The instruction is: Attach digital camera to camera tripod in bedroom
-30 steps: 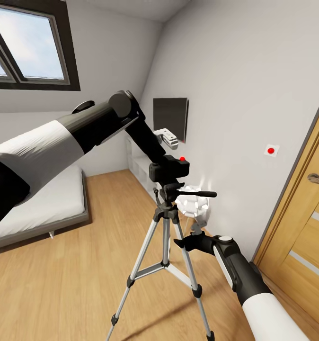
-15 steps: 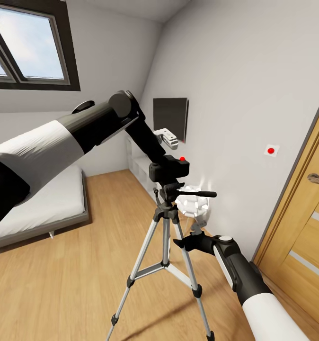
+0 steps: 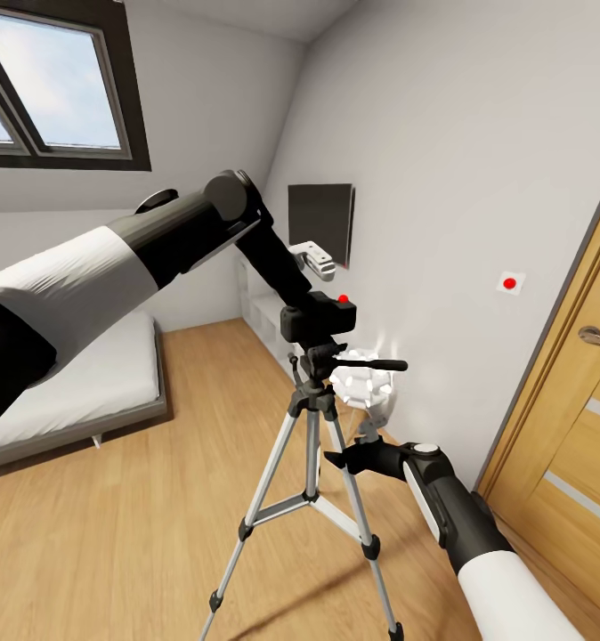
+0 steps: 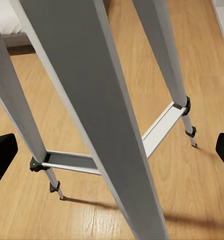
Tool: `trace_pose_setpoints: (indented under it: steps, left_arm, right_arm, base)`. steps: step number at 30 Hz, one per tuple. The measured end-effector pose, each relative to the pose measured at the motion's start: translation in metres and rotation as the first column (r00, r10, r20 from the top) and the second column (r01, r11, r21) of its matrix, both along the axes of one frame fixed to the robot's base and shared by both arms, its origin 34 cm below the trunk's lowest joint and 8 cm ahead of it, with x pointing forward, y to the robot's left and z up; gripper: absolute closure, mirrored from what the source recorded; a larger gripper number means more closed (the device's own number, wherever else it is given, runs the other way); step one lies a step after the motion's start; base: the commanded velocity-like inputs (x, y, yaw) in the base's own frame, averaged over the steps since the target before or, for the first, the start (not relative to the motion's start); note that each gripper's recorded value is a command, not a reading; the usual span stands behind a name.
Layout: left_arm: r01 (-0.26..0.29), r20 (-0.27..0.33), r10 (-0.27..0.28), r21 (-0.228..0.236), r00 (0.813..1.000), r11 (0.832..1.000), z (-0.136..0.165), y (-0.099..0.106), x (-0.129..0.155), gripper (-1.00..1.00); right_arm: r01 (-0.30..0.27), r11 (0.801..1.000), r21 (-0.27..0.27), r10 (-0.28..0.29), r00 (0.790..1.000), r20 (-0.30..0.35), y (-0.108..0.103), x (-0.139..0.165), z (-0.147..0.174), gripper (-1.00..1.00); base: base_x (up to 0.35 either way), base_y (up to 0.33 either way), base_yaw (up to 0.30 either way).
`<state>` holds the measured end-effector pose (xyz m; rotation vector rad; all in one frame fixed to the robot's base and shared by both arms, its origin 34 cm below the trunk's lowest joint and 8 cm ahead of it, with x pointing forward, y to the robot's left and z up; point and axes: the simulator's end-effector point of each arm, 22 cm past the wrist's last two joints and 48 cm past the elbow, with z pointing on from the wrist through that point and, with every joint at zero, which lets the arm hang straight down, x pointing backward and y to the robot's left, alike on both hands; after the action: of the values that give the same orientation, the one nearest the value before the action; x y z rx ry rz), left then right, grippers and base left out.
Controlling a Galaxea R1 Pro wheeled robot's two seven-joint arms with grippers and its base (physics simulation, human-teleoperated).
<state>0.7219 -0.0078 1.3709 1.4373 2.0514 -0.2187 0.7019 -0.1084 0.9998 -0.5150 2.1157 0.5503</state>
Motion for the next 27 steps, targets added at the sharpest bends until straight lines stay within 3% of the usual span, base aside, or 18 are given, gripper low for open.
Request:
trace_pose_setpoints:
  steps: [27]
  left_arm:
    - [-0.006,0.000,0.006,-0.001,1.000,1.000,0.0002,0.0034,0.0015,-1.00]
  right_arm:
    - [-0.032,0.999,0.018,0.032,0.999,-0.002,0.0082,-0.0042,0.0026,-1.00]
  base:
    - [-0.050,0.000,0.000]
